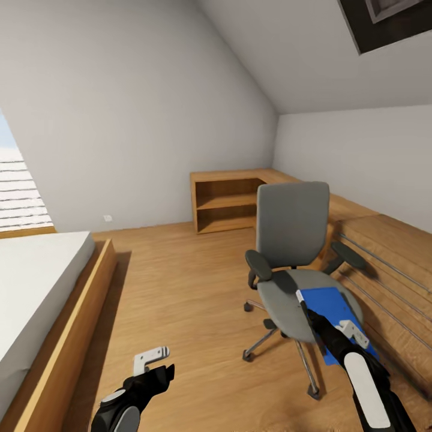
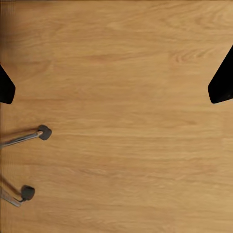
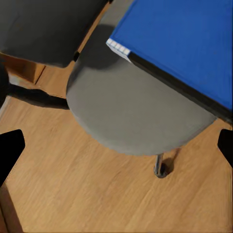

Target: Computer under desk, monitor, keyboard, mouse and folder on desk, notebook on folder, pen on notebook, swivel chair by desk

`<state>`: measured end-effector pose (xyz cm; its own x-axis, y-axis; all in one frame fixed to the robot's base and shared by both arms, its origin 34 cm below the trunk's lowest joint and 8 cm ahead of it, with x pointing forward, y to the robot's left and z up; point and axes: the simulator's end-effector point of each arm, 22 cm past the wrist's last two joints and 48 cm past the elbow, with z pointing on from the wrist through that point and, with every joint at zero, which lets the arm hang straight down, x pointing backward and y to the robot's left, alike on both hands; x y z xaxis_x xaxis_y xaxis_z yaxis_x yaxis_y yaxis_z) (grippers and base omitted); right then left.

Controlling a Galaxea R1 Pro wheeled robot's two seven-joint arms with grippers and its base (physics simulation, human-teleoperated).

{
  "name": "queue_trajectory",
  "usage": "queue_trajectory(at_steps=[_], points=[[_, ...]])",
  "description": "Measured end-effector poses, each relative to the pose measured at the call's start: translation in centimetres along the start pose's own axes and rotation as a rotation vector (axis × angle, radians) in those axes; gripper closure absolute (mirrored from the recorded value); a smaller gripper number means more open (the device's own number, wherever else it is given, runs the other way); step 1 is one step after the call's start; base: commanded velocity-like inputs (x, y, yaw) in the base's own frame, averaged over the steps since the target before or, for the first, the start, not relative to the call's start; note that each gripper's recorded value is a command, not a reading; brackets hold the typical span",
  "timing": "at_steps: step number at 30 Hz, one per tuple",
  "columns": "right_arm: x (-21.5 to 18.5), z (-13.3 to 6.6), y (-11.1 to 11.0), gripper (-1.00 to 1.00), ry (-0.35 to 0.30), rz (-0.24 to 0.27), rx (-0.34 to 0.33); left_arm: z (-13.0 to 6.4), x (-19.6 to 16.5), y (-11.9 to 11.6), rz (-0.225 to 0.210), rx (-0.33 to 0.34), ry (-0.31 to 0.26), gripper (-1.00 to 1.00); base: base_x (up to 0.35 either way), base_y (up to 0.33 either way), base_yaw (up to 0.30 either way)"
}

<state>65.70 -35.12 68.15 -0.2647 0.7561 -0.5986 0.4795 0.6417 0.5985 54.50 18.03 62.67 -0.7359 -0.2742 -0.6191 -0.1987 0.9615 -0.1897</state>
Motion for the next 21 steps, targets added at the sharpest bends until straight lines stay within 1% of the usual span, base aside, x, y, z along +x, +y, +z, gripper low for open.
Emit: queue_trajectory(at_steps=[4, 12, 18, 21], points=[[-0.5, 0.0, -0.6, -1.00, -0.007, 0.016, 0.008, 0.1, 0.1, 0.1, 0.000, -0.003, 0.002, -1.00, -0.044, -0.019, -0.294], [-0.4, 0.1, -1.2, -1.00, -0.004, 0.027, 0.020, 0.1, 0.1, 0.2, 0.000, -0.005, 0.003, -1.00, -0.183, -0.141, -0.294], [-0.5, 0.1, -1.3, -1.00, -0.004, 0.029, 0.021, 0.1, 0.0, 0.4, -0.005, -0.009, 0.002, -1.00, -0.020, -0.016, -0.294], [-1.0, 0.1, -2.2, -1.00, -0.017, 0.044, 0.033, 0.2, 0.1, 0.5, -0.008, -0.009, 0.002, -1.00, -0.003, -0.002, -0.269]])
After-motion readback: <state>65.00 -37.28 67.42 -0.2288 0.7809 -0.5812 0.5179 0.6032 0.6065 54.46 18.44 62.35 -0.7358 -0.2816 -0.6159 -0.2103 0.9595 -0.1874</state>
